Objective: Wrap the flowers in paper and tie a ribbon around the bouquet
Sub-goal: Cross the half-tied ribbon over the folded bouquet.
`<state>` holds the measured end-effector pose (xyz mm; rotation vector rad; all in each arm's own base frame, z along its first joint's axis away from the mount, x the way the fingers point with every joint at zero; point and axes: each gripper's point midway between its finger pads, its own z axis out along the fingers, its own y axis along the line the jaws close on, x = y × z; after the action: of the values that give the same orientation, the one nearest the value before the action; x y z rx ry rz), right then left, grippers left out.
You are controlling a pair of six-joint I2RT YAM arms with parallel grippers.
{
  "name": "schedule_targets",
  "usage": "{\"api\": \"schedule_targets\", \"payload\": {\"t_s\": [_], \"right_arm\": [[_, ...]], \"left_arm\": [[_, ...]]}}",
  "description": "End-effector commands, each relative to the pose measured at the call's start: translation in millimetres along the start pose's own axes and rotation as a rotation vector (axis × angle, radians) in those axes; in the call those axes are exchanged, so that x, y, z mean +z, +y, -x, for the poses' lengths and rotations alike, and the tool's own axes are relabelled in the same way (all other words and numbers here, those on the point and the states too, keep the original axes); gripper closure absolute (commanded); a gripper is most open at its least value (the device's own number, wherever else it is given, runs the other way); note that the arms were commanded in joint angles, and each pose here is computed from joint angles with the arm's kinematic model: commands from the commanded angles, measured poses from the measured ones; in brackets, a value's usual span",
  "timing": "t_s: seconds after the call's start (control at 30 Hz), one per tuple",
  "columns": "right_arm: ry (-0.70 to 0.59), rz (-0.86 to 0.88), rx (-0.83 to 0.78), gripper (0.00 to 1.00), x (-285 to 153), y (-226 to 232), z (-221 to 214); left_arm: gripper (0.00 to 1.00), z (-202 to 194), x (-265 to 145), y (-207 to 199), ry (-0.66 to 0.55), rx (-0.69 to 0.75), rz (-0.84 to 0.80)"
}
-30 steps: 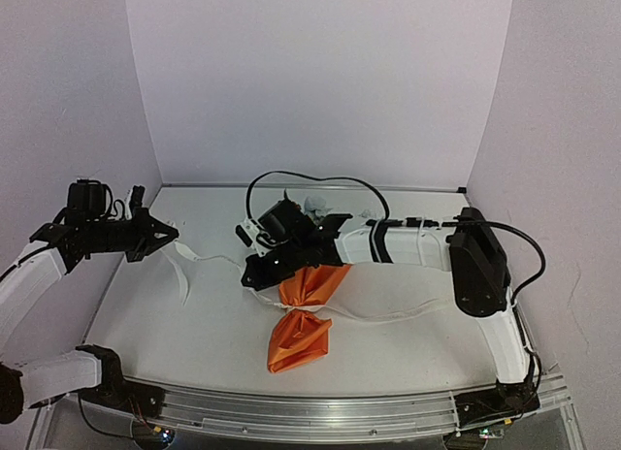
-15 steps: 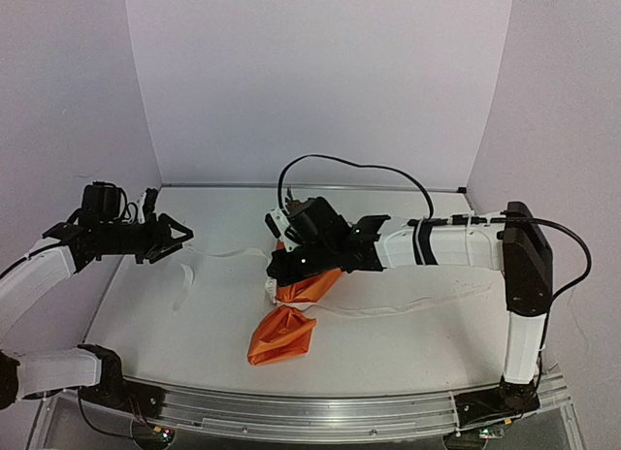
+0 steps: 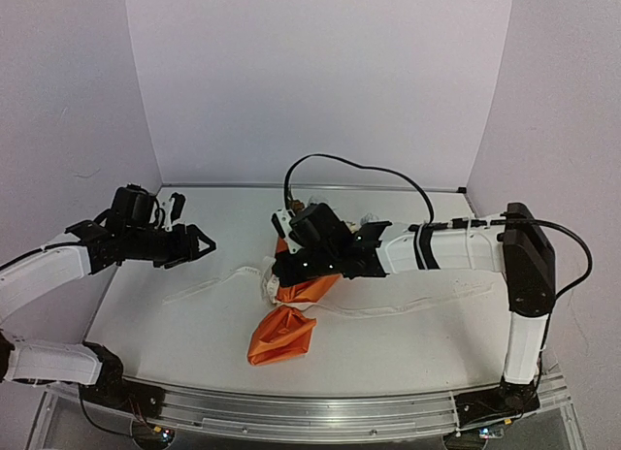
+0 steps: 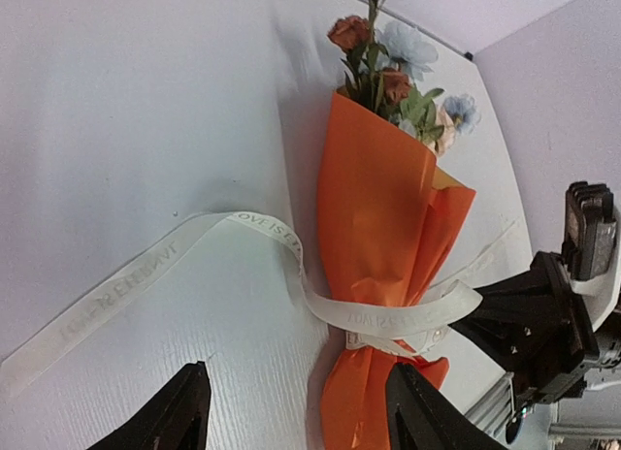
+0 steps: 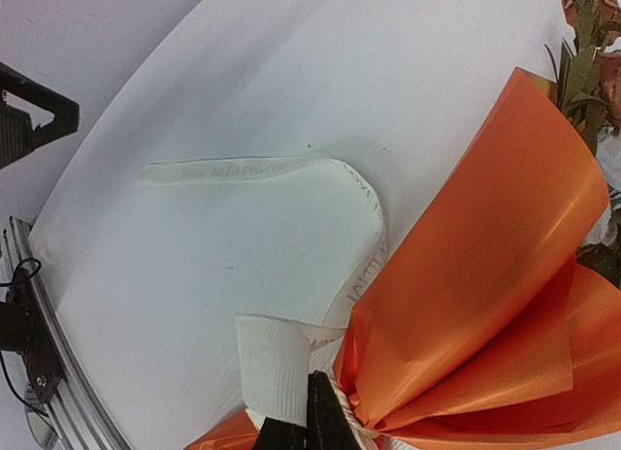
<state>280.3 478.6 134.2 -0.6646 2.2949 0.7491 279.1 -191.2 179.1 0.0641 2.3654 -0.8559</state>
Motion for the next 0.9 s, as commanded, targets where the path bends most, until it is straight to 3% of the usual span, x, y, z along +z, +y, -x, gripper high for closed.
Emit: {"api": "schedule_targets", "payload": {"t_s": [0.0,0.17,0.4,0.63,0.87], "right_arm": [[-0.073,-0.001,0.001,1.0,-15,8,19],[-0.066,0.0,0.006,1.0,-15,8,17],[-0.098,-0.07,0.081,1.0,-21,-7,18],[-0.114,-0.095,0.19,1.0,-25,-15,17],[-0.126,-0.112,0.271,1.0,-29,-23,16]], "left_arm": [[0.34,-12,-16,22,-0.056,-0.056,0.087],[0.33,-3,-15,-10,-0.131,0.057,-0.048],[0.32,-7,30,-69,-0.133,0.311,-0.204],[0.29,-21,62,-102,-0.062,0.387,-0.347],[0.31,-38,86,-112,-0.003,0.414,-0.391]]}}
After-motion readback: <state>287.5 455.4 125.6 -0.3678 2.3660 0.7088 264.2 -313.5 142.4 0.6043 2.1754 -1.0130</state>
